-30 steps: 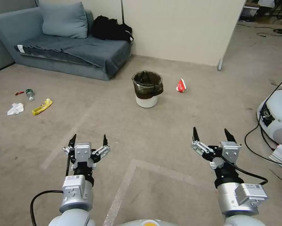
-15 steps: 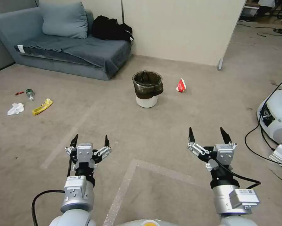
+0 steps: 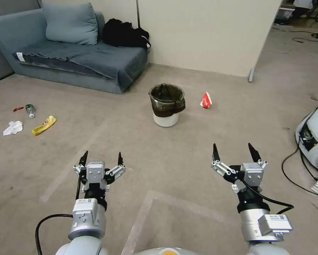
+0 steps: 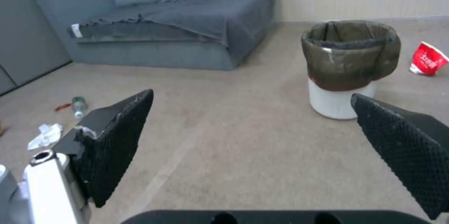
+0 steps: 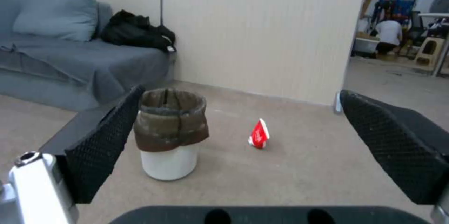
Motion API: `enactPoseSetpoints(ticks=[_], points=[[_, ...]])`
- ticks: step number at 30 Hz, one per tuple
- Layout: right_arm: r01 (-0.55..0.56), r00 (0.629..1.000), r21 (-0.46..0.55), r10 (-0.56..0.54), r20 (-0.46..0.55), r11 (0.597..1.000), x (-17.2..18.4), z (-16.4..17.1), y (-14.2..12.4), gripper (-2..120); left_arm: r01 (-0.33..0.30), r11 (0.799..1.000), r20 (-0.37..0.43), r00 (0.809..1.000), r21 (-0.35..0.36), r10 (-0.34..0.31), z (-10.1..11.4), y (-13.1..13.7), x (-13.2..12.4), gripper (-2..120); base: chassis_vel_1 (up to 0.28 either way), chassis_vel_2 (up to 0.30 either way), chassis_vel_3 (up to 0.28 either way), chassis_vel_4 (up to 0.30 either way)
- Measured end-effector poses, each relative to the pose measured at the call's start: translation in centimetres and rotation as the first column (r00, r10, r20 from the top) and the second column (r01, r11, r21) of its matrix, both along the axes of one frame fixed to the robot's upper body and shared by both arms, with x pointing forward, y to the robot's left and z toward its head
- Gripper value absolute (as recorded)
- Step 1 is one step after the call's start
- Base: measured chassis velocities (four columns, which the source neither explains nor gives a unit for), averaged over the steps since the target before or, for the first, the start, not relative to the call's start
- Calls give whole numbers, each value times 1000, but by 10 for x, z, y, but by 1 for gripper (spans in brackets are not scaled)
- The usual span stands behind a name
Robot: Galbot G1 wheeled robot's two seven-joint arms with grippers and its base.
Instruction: Pick up the trash bin, then pick up the garbage from the floor and place it into the trash bin.
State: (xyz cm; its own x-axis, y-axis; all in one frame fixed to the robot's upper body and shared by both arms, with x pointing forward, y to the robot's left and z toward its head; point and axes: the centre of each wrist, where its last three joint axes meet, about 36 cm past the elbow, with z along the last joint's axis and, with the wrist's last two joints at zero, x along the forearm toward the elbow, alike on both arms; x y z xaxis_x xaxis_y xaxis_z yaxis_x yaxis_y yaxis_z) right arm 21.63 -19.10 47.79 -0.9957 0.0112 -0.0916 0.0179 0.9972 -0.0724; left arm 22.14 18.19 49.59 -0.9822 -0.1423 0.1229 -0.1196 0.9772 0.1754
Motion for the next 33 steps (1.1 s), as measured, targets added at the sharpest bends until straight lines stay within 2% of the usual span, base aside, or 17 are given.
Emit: enactPoseSetpoints(ticks=[33], points=[[-4,1000,-10,4,2,1000,1,-2,-1,100,6,1000,-2,1000,3,-6,-2,-2,0,100,-131,131,134,-134]])
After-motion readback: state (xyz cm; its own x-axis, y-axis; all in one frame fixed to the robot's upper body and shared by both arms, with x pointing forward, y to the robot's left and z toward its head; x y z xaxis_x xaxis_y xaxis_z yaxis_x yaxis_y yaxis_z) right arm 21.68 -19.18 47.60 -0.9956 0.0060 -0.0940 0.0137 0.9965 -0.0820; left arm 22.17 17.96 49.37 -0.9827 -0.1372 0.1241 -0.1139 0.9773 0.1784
